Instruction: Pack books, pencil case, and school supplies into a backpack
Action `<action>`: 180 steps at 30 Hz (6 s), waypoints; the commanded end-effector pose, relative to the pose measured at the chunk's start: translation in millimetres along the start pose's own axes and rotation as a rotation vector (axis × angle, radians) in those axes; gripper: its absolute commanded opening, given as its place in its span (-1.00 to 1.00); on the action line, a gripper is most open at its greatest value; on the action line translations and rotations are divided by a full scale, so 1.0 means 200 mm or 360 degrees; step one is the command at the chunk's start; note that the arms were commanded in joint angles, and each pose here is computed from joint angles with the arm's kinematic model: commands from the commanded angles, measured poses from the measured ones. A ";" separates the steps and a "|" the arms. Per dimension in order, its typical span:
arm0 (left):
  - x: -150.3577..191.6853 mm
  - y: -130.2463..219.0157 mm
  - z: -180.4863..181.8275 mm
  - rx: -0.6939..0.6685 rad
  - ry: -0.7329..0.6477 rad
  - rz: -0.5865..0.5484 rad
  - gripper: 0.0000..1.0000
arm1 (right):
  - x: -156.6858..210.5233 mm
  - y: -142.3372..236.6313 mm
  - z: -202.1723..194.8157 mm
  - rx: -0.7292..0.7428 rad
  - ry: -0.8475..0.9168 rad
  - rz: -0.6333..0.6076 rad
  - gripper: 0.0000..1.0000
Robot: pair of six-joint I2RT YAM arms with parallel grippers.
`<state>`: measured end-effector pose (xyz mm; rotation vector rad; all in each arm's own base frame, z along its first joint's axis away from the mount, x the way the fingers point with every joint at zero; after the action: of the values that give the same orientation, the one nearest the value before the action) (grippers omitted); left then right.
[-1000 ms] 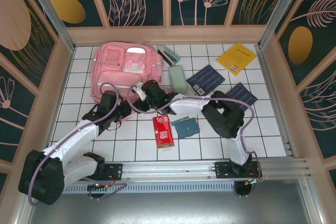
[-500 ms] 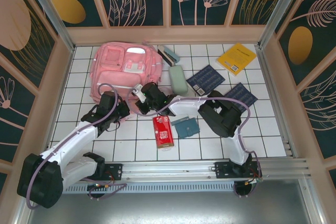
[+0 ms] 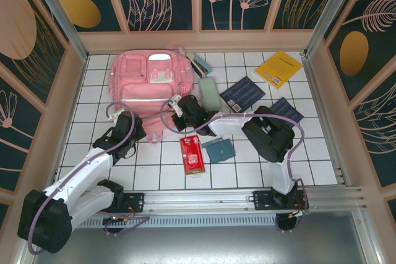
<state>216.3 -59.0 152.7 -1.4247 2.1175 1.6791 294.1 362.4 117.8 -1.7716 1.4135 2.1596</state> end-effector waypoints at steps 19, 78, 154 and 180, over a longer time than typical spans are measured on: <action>-0.09 0.04 -0.10 0.0357 0.0041 -0.0126 -1.00 | -0.22 0.18 0.13 -0.0198 0.0050 -0.0241 -0.14; -0.59 -0.40 0.40 -0.0604 0.0727 -0.0618 -1.00 | -0.21 0.21 0.20 -0.0240 0.0010 -0.0269 -1.00; -0.16 -0.37 0.38 0.0423 0.1083 0.0059 0.31 | -0.26 0.21 0.20 -0.0321 -0.0007 -0.0309 -1.00; -0.27 -0.31 0.26 0.0798 0.1041 -0.0025 -0.40 | -0.26 0.19 0.21 -0.0337 -0.0005 -0.0291 -1.00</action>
<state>265.2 17.6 113.4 -1.9861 2.5745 0.5799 253.7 382.9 155.0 -1.8758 1.1131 2.3226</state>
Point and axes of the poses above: each hand's point on the last joint's axis, 136 mm out from that joint toward the fingers, its own y axis back along the fingers, its own z axis along the line the jaws close on, x = y × z, the point moved 8 cm from there along y, back along the fingers, and after that the axes turned 6 degrees about y, right-handed, at the moved point
